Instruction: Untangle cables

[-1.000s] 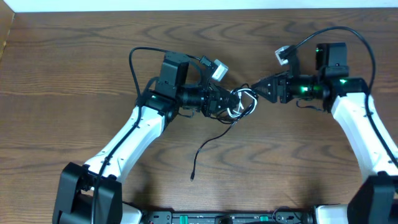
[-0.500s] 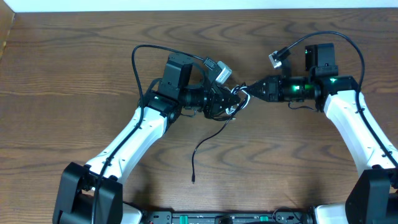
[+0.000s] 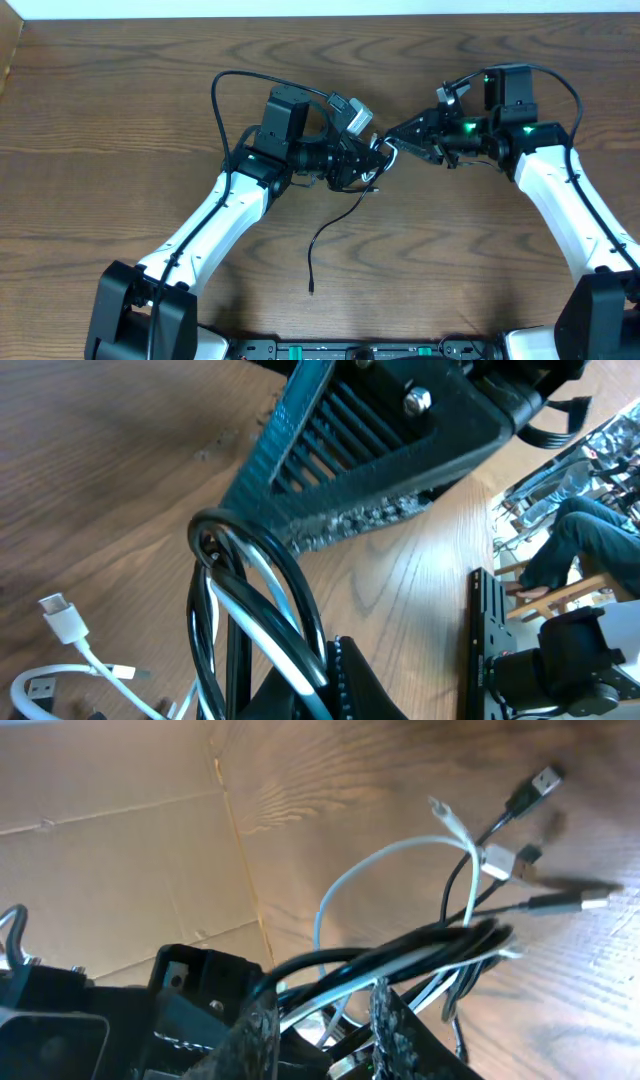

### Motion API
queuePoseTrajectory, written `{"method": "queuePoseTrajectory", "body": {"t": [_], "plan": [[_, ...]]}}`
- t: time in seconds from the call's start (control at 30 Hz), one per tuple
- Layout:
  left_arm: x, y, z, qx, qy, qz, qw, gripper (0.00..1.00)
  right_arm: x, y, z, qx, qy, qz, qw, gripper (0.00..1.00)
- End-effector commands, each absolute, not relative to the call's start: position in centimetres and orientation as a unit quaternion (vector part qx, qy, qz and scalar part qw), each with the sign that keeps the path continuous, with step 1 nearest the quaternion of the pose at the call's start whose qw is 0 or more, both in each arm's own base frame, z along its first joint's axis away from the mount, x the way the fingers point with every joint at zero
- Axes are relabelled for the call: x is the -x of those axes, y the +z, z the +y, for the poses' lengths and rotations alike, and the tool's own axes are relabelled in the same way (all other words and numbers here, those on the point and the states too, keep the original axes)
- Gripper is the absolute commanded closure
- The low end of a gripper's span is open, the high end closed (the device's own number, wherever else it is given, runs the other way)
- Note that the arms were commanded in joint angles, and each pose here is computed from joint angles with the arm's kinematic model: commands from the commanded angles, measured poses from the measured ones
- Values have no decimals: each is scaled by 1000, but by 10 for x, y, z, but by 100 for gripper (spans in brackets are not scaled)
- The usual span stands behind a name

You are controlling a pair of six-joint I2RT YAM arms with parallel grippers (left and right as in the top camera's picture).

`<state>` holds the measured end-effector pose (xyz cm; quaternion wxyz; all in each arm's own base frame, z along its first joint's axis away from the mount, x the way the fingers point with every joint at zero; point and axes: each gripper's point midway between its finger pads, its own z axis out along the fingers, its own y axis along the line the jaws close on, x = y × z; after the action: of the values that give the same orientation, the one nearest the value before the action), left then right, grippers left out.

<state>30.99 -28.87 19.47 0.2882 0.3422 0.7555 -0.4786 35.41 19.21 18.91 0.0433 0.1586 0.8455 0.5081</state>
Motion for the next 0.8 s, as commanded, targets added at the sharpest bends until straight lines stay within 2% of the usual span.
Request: {"method": "queuePoseTrajectory", "body": {"t": [0.0,0.23,0.37,0.5,0.63,0.77], "plan": [[-312,201,-290,-355,-475,747,301,93,-349,183,203,-178,497,849,23,74],[-312,200,-290,-361,-472,744,305,92,-348,176,211,-191,475,859,24,78],[-312,201,-290,-361,-472,744,305,92,-354,165,207,-203,438,874,51,90],[-312,201,-290,-361,-472,744,305,93,-355,159,208,-209,418,882,64,98],[-312,201,-290,-361,-472,744,306,93,-354,153,205,-215,400,888,67,99],[-313,202,-290,-362,-472,743,308,92,-347,132,186,-249,335,906,65,99]]}}
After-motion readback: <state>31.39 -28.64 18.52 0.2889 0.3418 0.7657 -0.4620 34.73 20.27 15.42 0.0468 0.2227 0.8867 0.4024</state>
